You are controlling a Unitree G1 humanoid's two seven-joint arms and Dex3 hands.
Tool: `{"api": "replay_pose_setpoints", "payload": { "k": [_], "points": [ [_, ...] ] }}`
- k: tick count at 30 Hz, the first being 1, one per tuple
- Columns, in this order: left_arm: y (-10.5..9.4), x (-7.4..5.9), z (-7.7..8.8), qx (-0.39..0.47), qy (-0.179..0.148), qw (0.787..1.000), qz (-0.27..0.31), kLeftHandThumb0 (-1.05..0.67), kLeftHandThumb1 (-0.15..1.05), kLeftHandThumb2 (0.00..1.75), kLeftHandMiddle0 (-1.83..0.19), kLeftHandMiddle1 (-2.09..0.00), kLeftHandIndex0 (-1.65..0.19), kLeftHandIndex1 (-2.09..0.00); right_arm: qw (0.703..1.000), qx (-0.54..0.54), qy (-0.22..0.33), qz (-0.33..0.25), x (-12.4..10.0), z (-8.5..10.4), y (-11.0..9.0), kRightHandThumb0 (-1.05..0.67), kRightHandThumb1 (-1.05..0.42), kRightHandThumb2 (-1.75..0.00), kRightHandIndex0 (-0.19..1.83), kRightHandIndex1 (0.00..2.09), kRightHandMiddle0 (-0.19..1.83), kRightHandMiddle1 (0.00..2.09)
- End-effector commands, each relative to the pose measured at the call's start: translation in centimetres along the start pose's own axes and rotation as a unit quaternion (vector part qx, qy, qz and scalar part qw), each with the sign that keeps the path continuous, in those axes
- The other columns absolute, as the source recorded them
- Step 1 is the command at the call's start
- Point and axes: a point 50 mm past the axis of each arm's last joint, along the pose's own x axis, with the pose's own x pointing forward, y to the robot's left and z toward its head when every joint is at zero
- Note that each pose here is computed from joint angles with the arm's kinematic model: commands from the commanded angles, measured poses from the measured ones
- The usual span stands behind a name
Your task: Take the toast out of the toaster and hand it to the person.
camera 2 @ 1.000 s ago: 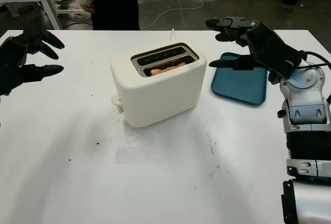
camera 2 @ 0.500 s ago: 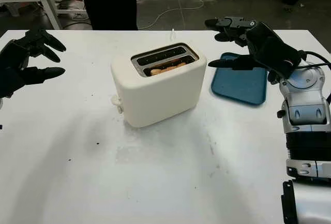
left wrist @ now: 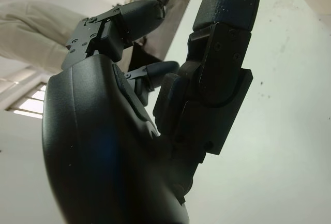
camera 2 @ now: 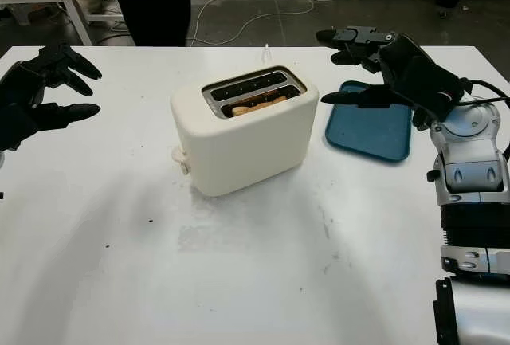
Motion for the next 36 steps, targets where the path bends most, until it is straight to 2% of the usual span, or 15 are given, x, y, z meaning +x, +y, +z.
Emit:
{"api": "replay_pose_setpoints", "payload": {
  "k": [1, 12, 36],
  "points": [
    [0.19, -0.12, 0.07, 0.001, -0.006, 1.000, 0.004, -1.05, 0.92, 0.13, -0.22, -1.54, -0.15, -1.47, 1.000, 0.010, -0.006, -0.001, -0.04, 0.02, 0.05, -0.67, -0.71, 0.00, 0.00, 0.82, 0.45, 0.00],
    [0.18, -0.07, 0.07, -0.004, -0.005, 1.000, 0.005, -1.05, 0.92, 0.12, -0.22, -1.55, -0.17, -1.47, 1.000, 0.005, -0.002, -0.006, 0.00, 0.04, 0.04, -0.69, -0.71, 0.00, 0.00, 0.83, 0.45, 0.00],
    [0.26, -0.01, 0.22, -0.007, -0.006, 1.000, 0.005, -1.05, 0.92, 0.11, -0.21, -1.56, -0.18, -1.46, 1.000, 0.004, -0.007, -0.006, -0.04, 0.23, -0.07, -0.63, -0.70, 0.00, 0.01, 0.84, 0.45, 0.01]
  ]
}}
